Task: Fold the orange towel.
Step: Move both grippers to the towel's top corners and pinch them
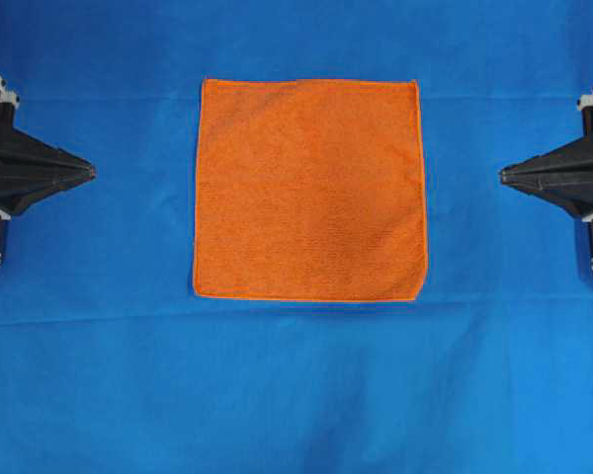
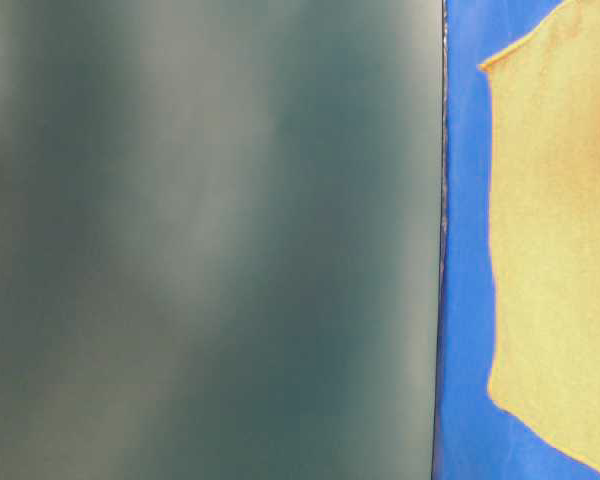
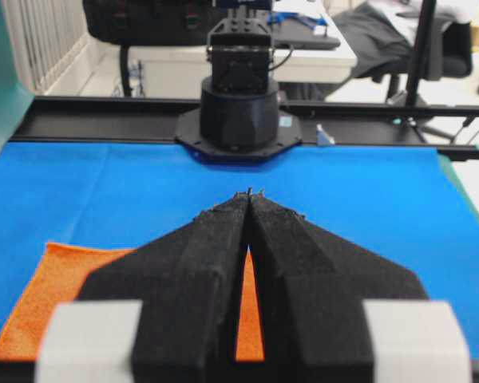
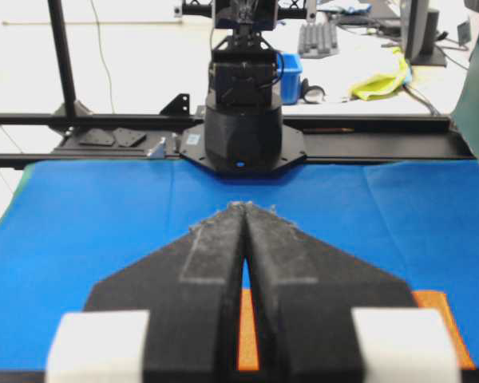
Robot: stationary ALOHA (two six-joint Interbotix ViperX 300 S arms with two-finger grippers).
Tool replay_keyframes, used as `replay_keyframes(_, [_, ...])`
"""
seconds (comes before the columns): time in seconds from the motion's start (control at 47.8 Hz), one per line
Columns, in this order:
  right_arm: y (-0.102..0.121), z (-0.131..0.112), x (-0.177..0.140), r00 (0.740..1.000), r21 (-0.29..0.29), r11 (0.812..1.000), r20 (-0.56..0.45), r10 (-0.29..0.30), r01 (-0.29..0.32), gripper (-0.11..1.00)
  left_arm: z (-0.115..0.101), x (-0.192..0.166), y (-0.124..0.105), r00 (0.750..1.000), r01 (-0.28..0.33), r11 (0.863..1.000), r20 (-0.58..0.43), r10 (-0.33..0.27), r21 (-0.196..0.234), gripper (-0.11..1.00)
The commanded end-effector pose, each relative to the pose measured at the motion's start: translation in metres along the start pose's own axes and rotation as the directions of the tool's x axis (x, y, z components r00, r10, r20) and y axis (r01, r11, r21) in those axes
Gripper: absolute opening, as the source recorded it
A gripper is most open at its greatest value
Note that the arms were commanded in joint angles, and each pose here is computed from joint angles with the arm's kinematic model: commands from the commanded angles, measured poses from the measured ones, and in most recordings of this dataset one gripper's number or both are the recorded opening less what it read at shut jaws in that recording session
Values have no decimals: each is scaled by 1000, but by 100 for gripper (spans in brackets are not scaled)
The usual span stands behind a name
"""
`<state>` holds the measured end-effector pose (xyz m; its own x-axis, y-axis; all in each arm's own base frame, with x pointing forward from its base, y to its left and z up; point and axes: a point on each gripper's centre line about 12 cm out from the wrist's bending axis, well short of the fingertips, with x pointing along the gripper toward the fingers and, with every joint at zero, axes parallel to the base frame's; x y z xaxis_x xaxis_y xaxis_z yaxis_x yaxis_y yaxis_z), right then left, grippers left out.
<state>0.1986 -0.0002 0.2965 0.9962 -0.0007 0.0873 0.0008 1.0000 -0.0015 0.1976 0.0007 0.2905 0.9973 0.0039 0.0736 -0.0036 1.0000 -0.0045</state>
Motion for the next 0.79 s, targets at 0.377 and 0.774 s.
replay_keyframes(0.377, [-60, -21, 21, 943, 81, 955, -203, -263, 284, 2, -24, 28, 46, 971, -205, 978, -132, 201, -22, 1])
replay_keyframes(0.774, [-144, -97, 43, 743, 55, 835, -491, -455, 548, 23, -92, 64, 113, 857, -413, 910, -353, 377, -29, 57])
